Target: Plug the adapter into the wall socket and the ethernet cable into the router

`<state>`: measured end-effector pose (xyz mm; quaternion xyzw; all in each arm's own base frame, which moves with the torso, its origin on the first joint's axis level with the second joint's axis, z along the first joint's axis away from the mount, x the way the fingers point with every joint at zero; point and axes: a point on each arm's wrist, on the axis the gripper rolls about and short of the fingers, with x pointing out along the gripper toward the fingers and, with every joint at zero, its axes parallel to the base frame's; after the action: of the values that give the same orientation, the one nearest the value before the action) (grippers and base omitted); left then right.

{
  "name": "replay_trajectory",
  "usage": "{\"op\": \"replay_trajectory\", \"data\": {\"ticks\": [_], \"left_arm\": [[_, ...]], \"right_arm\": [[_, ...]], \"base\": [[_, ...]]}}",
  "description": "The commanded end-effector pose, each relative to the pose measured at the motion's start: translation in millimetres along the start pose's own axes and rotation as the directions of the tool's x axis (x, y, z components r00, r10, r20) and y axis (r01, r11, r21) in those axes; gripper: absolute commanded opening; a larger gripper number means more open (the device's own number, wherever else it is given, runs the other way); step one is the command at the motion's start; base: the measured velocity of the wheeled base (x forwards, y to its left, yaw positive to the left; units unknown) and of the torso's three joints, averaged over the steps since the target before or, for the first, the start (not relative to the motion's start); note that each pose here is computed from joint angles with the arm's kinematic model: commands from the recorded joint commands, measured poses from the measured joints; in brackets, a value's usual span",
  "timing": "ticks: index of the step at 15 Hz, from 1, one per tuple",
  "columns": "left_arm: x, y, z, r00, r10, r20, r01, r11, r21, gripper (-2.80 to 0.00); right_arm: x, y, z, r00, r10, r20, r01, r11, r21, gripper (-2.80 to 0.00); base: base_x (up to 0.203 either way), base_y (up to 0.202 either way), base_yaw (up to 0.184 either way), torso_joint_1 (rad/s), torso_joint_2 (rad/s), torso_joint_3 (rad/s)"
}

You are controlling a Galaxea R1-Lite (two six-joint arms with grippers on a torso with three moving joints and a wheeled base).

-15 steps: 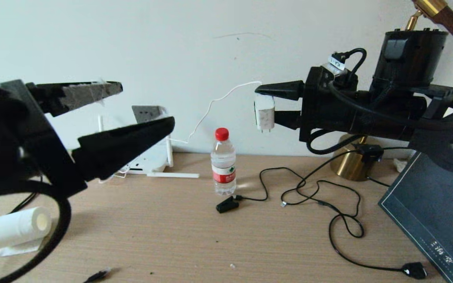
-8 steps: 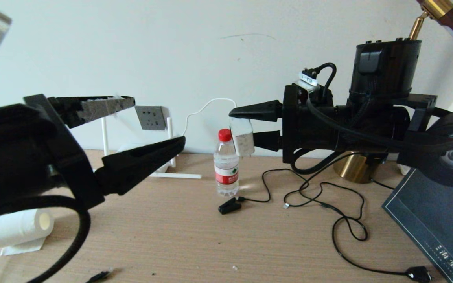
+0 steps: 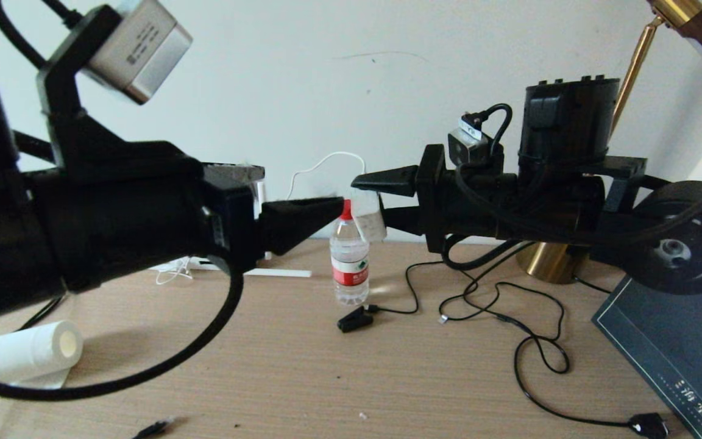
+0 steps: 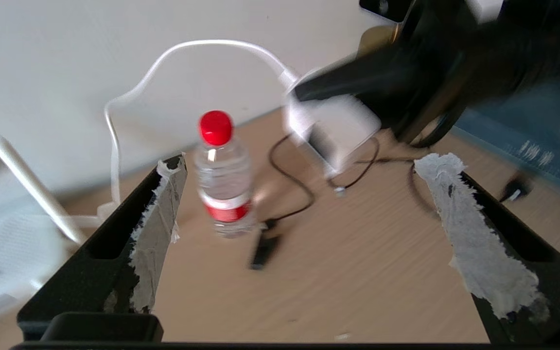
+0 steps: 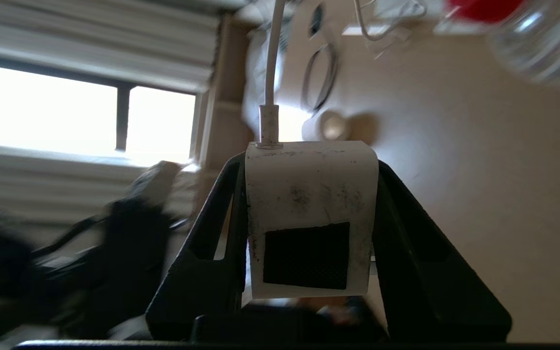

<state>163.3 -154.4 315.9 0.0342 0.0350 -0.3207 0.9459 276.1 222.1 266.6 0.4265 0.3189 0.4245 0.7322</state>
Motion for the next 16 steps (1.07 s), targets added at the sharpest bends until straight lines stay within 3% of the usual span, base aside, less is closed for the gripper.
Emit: {"op": "replay_trajectory", "data": {"ticks": [1,4,8,11,16], "left_arm": [[20,-15.1,12,0.998,0.022,-0.055,-0.025,0.997,-0.070,0.00],[21,-27.9,17,0.983,0.055,-0.177,-0.082,0.986,-0.147,0.00],[30,-33.0,12,0.945,0.062,-0.323,-0.156,0.949,-0.274,0.00],[45,-37.8,12,0.943,0.059,-0.327,-0.165,0.938,-0.305,0.00],[53,-37.0,12,0.939,0.068,-0.337,-0.183,0.929,-0.322,0.00]], "right_arm": [[6,-6,-4,1.000,-0.028,0.013,0.028,1.000,-0.001,-2.80],[8,-4,-3,0.997,-0.047,0.060,0.047,0.999,-0.004,-2.80],[11,-3,-6,0.987,-0.090,0.130,0.097,0.994,-0.049,-2.80],[15,5,-19,0.987,-0.091,0.133,0.105,0.989,-0.104,-2.80],[12,11,-21,0.984,-0.088,0.155,0.106,0.988,-0.109,-2.80]], "base": [[0.000,0.000,0.000,0.000,0.00,0.000],[0.000,0.000,0.000,0.000,0.00,0.000],[0.000,0.000,0.000,0.000,0.00,0.000],[0.000,0.000,0.000,0.000,0.00,0.000],[0.000,0.000,0.000,0.000,0.00,0.000]]}}
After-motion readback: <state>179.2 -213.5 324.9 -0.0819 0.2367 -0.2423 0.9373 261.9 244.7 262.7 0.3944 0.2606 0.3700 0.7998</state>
